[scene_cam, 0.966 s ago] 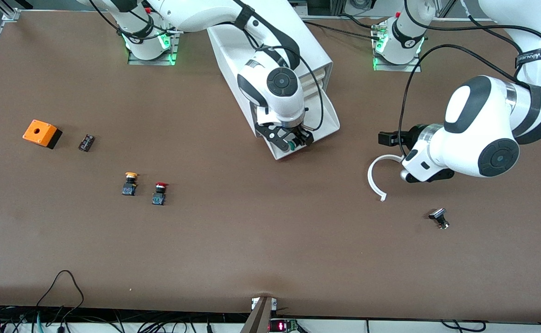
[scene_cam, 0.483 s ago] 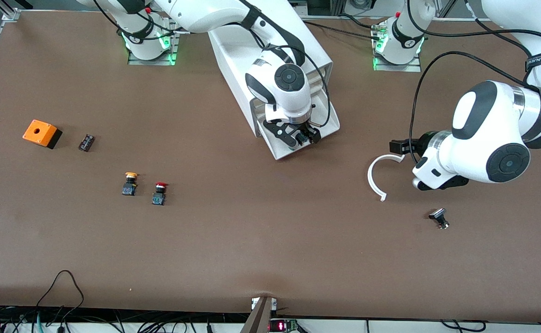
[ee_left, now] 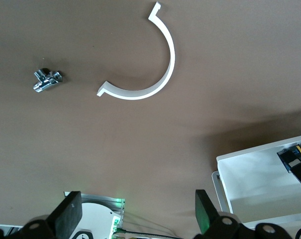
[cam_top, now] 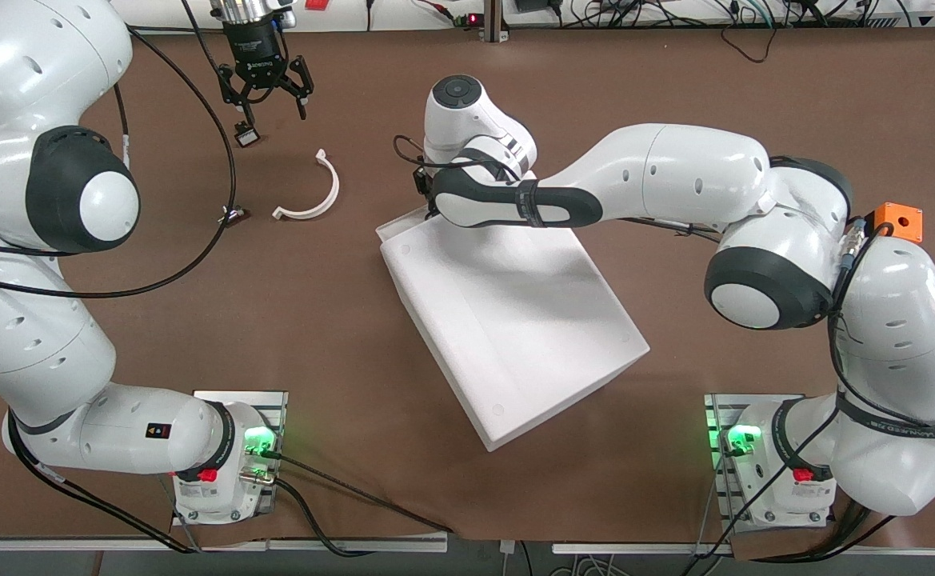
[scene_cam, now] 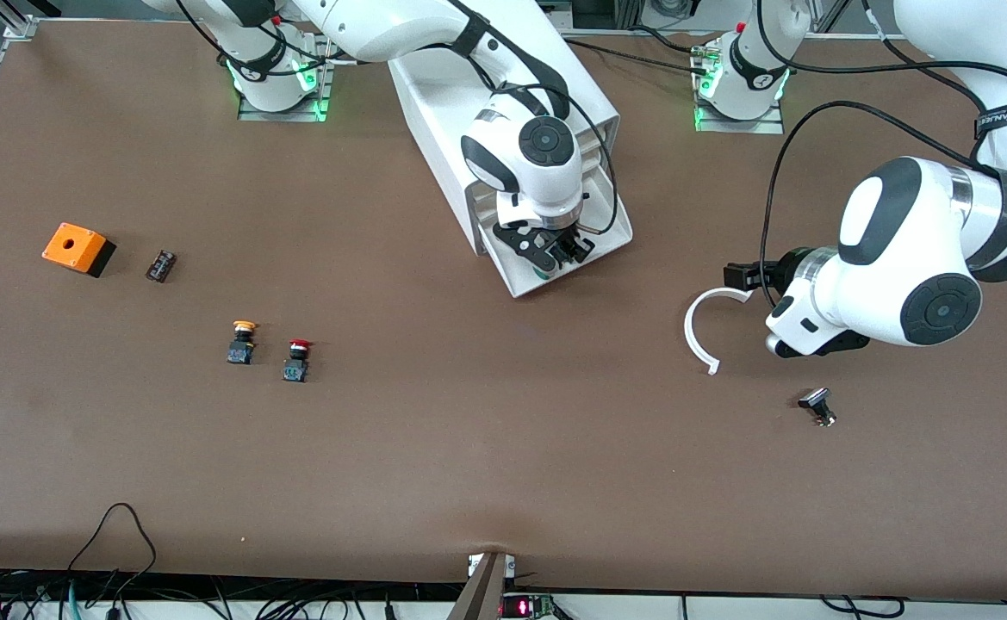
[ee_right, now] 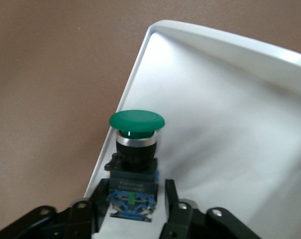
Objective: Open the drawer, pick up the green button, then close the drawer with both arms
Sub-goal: 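Lift the green button out of the drawer with the right gripper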
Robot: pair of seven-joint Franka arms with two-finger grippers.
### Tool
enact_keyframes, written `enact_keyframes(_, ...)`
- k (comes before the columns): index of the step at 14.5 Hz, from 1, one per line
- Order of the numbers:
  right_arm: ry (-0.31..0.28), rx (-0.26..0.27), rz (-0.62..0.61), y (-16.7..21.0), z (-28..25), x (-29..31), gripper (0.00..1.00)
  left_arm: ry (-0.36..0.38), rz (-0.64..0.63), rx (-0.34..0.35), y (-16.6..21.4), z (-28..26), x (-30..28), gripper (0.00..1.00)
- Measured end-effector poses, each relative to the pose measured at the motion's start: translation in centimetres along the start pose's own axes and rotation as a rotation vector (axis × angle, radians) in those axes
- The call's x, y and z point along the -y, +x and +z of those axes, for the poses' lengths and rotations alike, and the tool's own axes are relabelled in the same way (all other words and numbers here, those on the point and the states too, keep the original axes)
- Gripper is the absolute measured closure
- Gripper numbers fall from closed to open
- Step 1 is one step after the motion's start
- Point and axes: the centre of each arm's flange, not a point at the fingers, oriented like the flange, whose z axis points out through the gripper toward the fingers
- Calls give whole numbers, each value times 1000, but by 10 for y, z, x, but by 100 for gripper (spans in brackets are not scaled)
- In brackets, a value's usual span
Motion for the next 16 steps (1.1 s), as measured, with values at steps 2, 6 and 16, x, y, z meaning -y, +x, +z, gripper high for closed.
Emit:
enact_keyframes(2, 0, -6, -6, -1, -1, 0, 59, 23, -4, -7, 1, 1, 2, 0)
enact_keyframes(6, -14, -24, 1, 7, -29, 10, 59, 57, -34, -22, -1, 1, -5, 0)
enact_keyframes(16, 9, -90, -312, 146, -148, 17, 59, 43, -143, -224, 6, 58, -94, 7)
